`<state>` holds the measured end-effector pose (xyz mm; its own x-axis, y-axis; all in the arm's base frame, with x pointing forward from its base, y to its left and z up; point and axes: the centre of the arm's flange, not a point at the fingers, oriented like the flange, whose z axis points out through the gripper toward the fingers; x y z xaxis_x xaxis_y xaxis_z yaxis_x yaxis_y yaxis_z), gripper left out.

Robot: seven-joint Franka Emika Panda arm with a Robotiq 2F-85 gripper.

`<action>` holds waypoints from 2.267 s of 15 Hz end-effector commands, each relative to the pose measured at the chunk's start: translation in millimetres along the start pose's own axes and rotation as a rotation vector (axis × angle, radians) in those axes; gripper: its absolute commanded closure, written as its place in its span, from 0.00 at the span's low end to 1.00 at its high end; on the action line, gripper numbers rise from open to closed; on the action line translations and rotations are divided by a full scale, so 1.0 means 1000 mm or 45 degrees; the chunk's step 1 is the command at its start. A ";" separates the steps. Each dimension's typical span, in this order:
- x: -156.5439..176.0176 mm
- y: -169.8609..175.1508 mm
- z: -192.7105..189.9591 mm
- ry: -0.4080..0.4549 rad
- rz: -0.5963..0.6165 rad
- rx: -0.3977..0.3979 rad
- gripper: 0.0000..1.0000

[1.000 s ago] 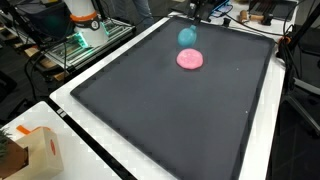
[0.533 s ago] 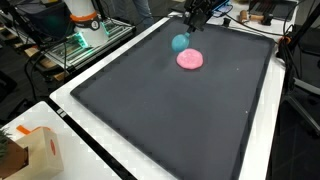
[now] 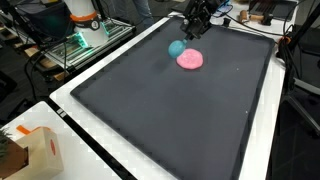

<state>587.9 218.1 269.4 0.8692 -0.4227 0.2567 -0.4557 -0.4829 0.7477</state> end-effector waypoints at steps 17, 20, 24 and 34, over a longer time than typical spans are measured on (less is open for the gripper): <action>0.012 -0.019 0.014 0.036 -0.102 -0.128 0.75; 0.016 -0.013 0.011 0.049 -0.167 -0.110 0.75; 0.023 -0.003 0.004 0.026 -0.267 -0.035 0.75; 0.053 0.037 -0.010 0.044 -0.591 0.259 0.75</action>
<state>630.6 200.1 302.8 0.9864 -0.1635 0.0143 -0.1222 -0.6741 0.7285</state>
